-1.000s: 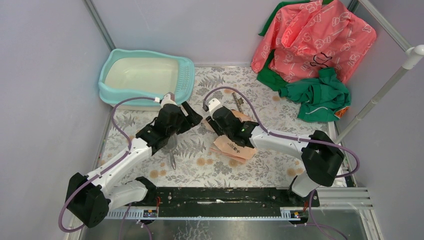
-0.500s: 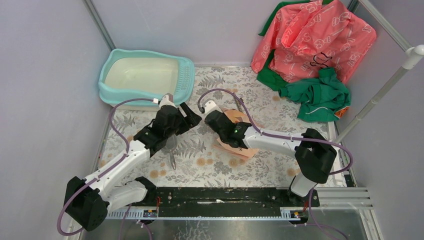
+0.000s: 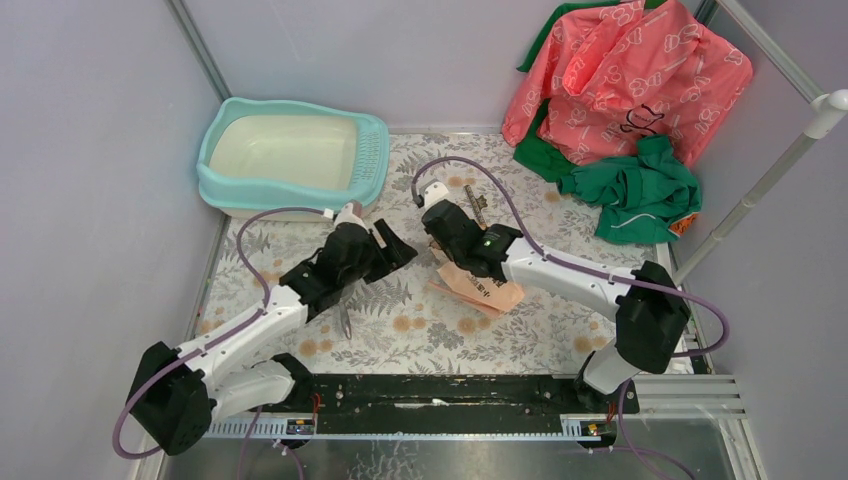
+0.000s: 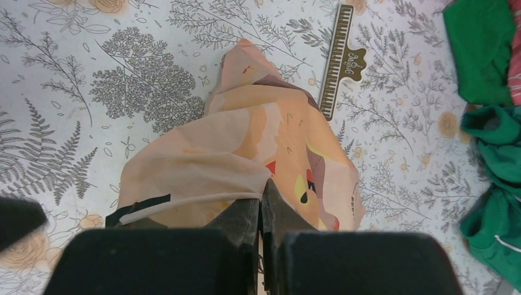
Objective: Fill the litter box with clean litter
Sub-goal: Open the cat litter bag at the center of the board.
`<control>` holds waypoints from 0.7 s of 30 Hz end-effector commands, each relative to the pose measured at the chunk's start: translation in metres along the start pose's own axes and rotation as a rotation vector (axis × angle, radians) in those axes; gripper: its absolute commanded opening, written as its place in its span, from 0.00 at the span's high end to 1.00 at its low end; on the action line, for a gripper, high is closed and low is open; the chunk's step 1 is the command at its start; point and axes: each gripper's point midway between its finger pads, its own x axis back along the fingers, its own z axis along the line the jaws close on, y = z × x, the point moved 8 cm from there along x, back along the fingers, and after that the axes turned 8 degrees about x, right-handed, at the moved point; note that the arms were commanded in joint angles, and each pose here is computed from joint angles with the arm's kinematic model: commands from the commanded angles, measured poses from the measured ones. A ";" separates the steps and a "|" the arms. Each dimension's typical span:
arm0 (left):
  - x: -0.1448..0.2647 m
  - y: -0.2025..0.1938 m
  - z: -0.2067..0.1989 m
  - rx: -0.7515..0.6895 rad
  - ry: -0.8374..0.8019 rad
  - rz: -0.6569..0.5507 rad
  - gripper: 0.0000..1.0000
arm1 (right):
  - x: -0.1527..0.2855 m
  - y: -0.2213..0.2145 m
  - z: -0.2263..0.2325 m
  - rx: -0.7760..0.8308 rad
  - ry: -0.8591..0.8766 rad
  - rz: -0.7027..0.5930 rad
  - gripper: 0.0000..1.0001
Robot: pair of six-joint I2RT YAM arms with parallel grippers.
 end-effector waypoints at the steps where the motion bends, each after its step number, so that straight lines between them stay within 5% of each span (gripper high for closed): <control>1: -0.005 -0.012 -0.024 0.044 -0.118 -0.003 0.22 | 0.026 0.030 -0.014 -0.130 0.080 -0.085 1.00; 21: -0.032 -0.042 -0.047 0.165 -0.093 -0.107 0.22 | 0.041 0.042 -0.016 -0.338 0.227 -0.087 1.00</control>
